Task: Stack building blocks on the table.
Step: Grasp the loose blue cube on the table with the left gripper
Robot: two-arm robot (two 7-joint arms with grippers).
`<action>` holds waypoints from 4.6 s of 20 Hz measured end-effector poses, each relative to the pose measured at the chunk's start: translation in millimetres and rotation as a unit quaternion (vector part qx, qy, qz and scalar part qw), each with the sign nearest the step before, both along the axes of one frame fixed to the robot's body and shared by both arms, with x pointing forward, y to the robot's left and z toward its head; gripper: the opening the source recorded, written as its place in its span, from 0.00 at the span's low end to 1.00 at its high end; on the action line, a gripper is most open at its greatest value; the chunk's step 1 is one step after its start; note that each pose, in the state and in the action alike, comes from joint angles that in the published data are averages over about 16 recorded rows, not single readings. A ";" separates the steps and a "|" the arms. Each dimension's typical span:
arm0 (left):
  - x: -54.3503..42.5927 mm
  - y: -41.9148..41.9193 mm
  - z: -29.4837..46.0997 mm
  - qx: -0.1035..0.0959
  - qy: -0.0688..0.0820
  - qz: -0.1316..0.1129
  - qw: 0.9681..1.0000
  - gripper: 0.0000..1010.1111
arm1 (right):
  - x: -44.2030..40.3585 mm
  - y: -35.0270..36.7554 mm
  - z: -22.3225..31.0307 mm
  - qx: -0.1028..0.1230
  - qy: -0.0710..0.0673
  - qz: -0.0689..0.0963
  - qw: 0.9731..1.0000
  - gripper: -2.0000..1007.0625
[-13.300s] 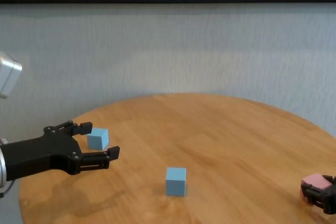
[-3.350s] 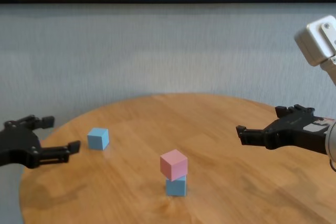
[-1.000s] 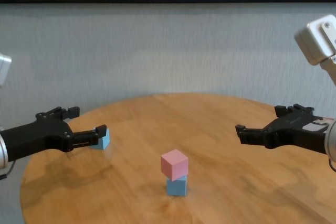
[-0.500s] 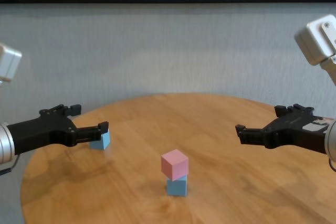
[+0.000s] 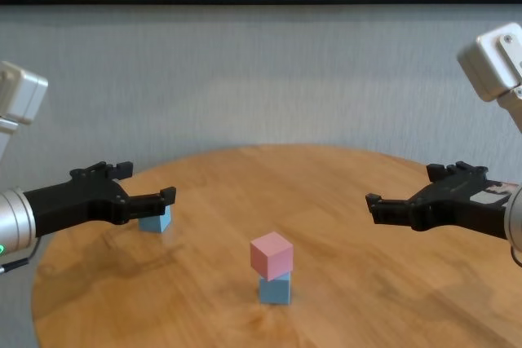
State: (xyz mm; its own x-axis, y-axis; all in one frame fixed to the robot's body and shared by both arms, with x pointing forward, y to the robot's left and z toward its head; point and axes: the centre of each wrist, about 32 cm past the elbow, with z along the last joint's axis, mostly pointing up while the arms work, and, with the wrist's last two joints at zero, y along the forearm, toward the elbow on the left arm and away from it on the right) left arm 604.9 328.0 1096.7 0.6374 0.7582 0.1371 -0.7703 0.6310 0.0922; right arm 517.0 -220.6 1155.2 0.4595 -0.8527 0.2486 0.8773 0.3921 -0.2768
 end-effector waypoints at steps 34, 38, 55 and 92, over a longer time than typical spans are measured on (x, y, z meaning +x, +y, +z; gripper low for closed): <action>11.6 -5.3 -5.2 0.004 0.021 0.040 0.999 0.99 | 0.0 0.0 0.0 0.000 0.000 0.000 1.000 1.00; 12.6 -10.0 -5.6 0.001 0.024 0.044 0.999 0.99 | 0.0 0.0 0.0 0.000 0.000 0.000 1.000 1.00; 14.5 -30.7 -7.3 -0.011 0.046 0.058 0.997 0.99 | 0.0 -0.1 0.1 0.000 0.000 0.000 1.000 1.00; 11.7 -22.9 -10.7 -0.002 0.044 0.055 0.998 0.99 | 0.0 -0.1 0.0 0.000 0.000 0.000 1.000 1.00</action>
